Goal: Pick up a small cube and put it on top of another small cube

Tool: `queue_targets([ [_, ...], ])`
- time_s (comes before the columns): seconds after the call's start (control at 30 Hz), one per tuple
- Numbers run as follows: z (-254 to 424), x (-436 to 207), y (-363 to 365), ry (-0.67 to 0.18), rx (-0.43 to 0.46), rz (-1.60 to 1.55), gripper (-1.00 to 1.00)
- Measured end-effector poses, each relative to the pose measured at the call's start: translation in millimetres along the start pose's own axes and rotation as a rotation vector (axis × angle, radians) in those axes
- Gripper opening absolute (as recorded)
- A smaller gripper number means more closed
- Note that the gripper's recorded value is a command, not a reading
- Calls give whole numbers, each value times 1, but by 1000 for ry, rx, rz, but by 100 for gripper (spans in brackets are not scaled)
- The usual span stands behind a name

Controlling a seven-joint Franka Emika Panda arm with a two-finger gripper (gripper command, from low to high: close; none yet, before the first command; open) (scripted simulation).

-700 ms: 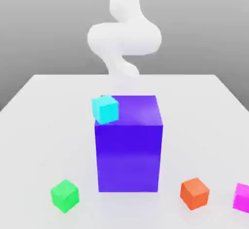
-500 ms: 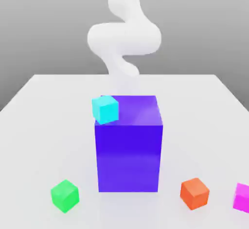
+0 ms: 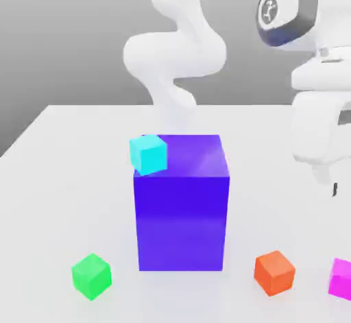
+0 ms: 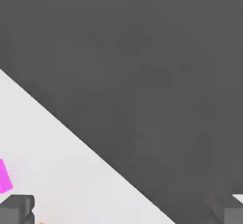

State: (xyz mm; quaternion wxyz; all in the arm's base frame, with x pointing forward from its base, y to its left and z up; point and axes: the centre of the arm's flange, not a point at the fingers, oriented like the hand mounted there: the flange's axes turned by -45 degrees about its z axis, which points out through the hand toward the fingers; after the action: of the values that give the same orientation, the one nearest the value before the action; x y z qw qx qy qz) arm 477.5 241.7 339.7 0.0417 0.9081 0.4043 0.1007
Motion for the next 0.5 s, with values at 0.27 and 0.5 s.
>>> queue_targets([
  [0.27,123,-5,-99,-115,160,-268,0],
  [0.5,190,-15,-120,-125,180,-296,-100],
])
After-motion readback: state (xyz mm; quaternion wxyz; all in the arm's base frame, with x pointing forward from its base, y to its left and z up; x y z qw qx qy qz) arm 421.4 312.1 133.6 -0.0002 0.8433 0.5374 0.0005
